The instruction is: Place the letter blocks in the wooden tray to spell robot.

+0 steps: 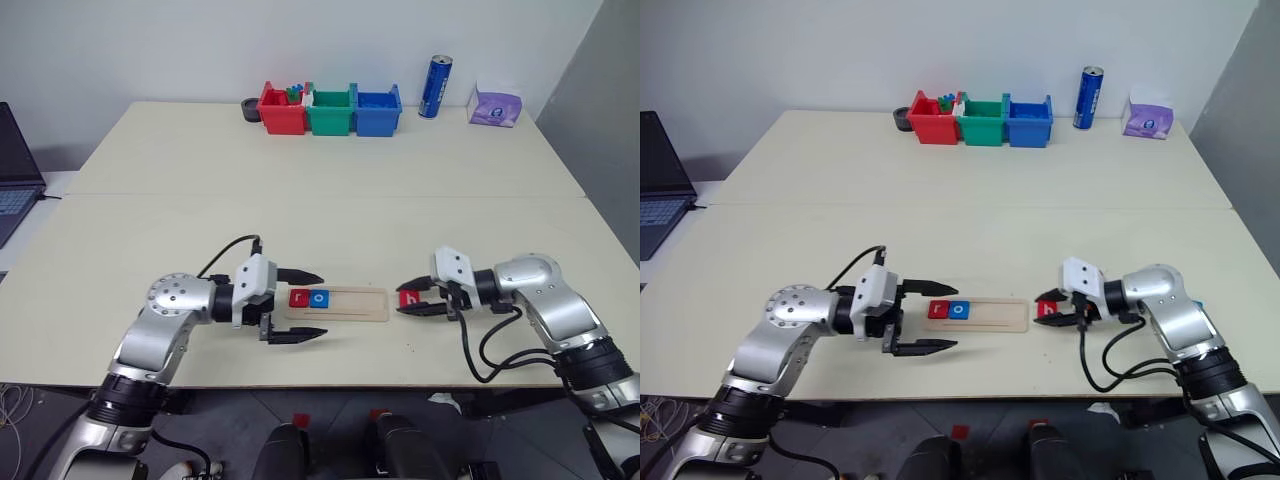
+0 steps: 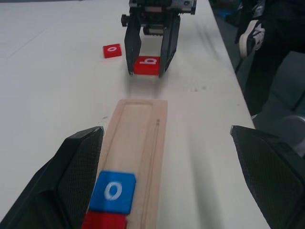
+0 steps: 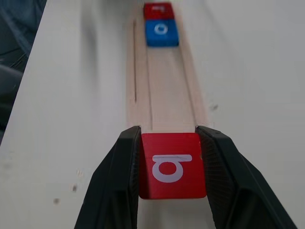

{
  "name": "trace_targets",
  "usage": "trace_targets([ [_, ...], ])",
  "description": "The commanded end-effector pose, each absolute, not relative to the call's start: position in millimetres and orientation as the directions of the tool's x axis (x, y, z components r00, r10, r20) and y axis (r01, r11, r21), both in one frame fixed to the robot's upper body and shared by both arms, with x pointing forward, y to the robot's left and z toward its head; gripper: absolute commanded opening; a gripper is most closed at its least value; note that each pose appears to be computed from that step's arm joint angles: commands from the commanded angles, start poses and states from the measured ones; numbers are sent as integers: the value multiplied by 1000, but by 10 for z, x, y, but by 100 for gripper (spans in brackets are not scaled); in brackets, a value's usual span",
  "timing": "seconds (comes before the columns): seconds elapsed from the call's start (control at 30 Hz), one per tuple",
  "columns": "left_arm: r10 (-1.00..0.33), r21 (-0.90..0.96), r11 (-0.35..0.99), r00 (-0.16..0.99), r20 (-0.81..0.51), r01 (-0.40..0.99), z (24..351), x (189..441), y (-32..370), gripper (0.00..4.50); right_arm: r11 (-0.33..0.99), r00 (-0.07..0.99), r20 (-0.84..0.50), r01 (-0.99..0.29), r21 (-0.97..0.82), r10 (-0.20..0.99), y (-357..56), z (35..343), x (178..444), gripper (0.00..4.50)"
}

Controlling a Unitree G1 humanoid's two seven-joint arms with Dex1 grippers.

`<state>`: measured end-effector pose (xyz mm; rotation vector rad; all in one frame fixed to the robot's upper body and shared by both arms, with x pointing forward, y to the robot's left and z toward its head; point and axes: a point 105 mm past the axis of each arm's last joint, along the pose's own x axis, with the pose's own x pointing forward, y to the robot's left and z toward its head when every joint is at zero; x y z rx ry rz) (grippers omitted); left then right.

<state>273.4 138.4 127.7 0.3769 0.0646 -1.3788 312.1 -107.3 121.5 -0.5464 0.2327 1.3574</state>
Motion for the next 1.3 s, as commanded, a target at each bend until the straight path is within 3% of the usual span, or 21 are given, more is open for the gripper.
trace_targets([
  [0.03,-926,217,229,281,-253,949,1370,2735,1708,450,147,240,-432,-960,-237,869,-836,1271,3190,146],
  [0.37,-892,209,287,340,-297,935,1344,2675,1964,450,142,218,-402,-967,-211,889,-427,1170,3198,146],
  [0.87,-892,229,274,336,-302,934,1359,2722,1914,450,168,227,-416,-970,-173,881,-365,1081,3283,146],
  [1.3,-897,221,253,314,-311,942,1359,2701,1922,450,120,175,-422,-981,-155,890,-297,1065,3201,146],
])
